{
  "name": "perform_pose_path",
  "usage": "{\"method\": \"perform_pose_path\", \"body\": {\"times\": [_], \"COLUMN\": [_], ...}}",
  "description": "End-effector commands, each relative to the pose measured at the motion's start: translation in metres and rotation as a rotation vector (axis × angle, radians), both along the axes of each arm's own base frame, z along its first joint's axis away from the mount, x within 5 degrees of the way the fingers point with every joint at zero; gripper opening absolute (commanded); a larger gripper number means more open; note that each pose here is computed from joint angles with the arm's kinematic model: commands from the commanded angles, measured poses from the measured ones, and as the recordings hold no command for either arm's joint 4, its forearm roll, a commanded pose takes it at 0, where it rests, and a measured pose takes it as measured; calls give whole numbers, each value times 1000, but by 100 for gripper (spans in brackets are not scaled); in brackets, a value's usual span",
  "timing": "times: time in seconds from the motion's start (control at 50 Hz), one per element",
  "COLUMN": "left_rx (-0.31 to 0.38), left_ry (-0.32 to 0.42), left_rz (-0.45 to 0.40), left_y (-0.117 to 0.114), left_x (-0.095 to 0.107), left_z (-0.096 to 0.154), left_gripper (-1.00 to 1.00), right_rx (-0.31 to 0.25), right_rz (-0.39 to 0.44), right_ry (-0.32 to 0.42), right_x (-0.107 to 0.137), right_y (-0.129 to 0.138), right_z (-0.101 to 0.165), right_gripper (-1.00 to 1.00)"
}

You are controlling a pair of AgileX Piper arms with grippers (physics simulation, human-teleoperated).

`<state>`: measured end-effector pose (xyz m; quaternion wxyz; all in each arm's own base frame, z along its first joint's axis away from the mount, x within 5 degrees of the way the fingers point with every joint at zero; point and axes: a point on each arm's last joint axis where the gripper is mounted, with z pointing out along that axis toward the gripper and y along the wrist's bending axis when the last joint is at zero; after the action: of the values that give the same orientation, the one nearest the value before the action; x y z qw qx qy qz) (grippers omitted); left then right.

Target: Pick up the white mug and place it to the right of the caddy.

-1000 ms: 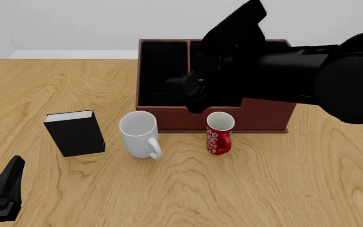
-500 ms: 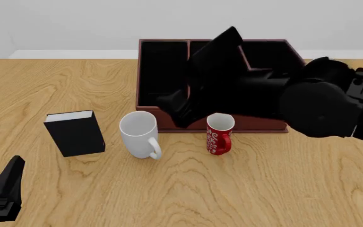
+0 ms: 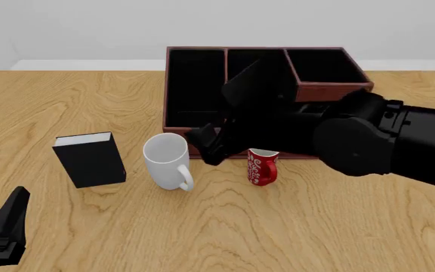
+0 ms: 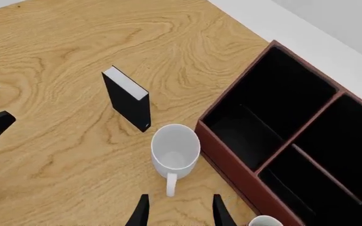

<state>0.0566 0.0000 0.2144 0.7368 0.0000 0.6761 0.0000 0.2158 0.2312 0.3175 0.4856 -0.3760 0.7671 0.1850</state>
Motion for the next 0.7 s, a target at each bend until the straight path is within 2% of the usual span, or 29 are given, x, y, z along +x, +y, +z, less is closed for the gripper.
{"method": "perform_pose_path", "body": {"times": [0.02,0.7], "left_rx": [0,0], "left_ry": [0,0], "left_rz": [0,0], "left_y": [0,0], "left_x": [0,0], "left_z": [0,0], "left_gripper": [100,100], "right_rx": [-4,-17], "right_rz": [0,-15], "right_ry": [15,55], "right_x": [1,13], "right_y": [3,14], "right_z": [-11,-39], "right_gripper": [100,100]}}
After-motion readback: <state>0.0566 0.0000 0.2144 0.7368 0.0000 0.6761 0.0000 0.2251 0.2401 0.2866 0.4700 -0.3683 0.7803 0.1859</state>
